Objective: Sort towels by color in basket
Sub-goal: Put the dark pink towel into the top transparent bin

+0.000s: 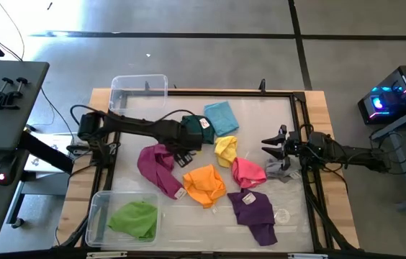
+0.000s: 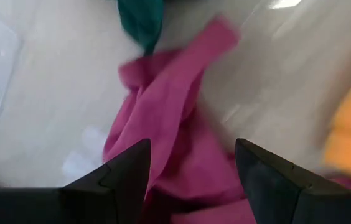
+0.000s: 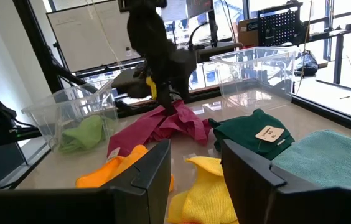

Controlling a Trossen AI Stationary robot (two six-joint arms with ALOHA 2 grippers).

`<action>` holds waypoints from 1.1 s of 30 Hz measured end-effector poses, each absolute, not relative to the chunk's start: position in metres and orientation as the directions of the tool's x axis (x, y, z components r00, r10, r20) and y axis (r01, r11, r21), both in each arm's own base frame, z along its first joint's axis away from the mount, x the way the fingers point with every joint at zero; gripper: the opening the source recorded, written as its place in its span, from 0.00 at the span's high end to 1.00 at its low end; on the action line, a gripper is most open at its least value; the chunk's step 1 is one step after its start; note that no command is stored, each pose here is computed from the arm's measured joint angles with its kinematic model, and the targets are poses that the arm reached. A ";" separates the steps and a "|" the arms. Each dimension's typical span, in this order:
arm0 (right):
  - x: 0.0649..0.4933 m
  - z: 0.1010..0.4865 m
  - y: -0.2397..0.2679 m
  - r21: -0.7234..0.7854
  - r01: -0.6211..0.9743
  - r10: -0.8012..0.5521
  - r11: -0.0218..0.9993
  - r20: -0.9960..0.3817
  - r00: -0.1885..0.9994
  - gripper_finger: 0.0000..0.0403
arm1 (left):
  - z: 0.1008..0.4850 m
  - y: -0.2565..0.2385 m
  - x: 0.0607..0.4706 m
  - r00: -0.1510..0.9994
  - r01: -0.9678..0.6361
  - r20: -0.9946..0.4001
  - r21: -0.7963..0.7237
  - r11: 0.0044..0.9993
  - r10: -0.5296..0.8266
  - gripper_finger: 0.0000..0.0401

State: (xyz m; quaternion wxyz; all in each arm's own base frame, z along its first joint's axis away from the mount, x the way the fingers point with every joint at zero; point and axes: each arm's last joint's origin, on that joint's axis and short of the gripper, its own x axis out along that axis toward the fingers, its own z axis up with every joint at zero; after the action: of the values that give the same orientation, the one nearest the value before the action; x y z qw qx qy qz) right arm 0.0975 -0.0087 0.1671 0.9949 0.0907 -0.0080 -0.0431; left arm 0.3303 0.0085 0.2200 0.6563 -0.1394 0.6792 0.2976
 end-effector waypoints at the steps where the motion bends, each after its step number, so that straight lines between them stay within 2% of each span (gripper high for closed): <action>1: 0.098 0.167 -0.009 0.181 0.084 -0.087 0.980 0.009 0.996 0.66 | 0.217 0.007 0.329 -0.133 -0.570 -0.970 0.242 0.785 0.202 0.45; 4: 0.098 0.167 -0.009 0.181 0.084 -0.087 0.980 0.008 0.996 0.66 | 0.208 -0.002 0.328 -0.208 -0.561 -0.953 0.299 0.772 0.219 0.45; 8: 0.098 0.167 -0.009 0.181 0.084 -0.087 0.980 0.008 0.996 0.66 | 0.203 -0.019 0.327 -0.236 -0.560 -0.941 0.336 0.757 0.243 0.45; 12: 0.098 0.167 -0.009 0.181 0.084 -0.087 0.980 0.008 0.996 0.66 | 0.195 -0.036 0.319 -0.255 -0.577 -0.946 0.314 0.754 0.199 0.46; 19: 0.098 0.167 -0.009 0.181 0.084 -0.087 0.980 0.008 0.996 0.66 | 0.159 -0.043 0.290 -0.370 -0.589 -0.918 0.351 0.727 0.143 0.49; 24: 0.098 0.167 -0.009 0.181 0.084 -0.087 0.980 0.008 0.996 0.66 | 0.138 -0.033 0.283 -0.361 -0.581 -0.929 0.288 0.762 0.076 0.51; 28: 0.098 0.167 -0.009 0.181 0.084 -0.087 0.980 0.008 0.996 0.66 | 0.127 -0.026 0.282 -0.306 -0.528 -0.952 0.170 0.832 0.001 0.61; 33: 0.098 0.167 -0.009 0.181 0.084 -0.087 0.980 0.008 0.996 0.66 | 0.128 -0.020 0.288 -0.252 -0.505 -0.968 0.138 0.852 0.008 0.85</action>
State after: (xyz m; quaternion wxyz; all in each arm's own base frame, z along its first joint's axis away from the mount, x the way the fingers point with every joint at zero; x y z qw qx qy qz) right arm 0.0975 -0.0087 0.1671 0.9949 0.0907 -0.0079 -0.0430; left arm 0.2875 -0.0202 0.1277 0.5895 -0.1632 0.7606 0.2175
